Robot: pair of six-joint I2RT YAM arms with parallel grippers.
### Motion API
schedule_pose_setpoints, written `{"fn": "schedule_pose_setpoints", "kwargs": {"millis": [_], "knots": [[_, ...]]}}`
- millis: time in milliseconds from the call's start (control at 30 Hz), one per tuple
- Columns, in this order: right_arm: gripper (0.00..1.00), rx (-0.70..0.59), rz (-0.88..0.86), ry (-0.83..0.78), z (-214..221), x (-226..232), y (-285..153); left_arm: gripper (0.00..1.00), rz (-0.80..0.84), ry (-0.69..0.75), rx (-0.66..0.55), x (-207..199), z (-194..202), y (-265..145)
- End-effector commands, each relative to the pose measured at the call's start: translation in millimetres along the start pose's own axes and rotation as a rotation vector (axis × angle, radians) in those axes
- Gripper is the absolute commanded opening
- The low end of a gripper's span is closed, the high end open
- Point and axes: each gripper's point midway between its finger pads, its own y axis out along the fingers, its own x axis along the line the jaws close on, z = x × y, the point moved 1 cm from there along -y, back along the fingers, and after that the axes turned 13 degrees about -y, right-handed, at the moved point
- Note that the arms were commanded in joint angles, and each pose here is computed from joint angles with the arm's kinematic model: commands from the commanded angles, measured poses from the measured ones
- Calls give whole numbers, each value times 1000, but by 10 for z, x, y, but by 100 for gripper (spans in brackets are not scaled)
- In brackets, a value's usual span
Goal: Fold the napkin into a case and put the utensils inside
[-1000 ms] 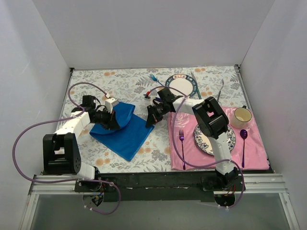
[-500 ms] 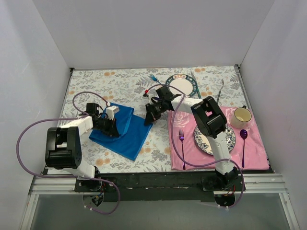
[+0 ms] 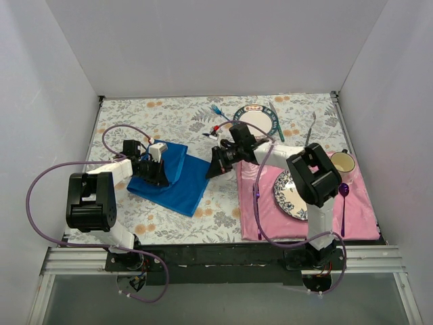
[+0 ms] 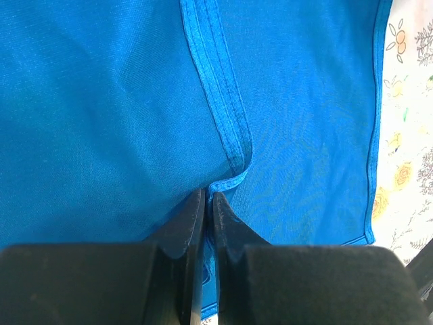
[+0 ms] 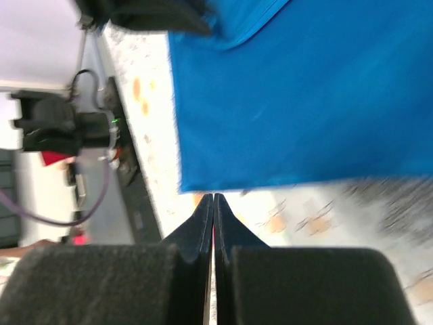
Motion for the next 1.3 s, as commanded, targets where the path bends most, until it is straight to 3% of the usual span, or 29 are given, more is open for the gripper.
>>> {"fn": "schedule_pose_setpoints", "kwargs": {"millis": [0,167,767,1267], "knots": [[1,-135,-54,85,-123,404,-87,0,-59,-7,-13,90,-10,2],[1,-108,-28,193,121,288,63,0,-66,-4,-11,99,32,-3],[1,-112,166,291,419,-197,363,0,-42,-11,-20,51,5,-5],[1,-167,110,297,291,45,341,0,-56,-8,-19,68,0,-17]]}}
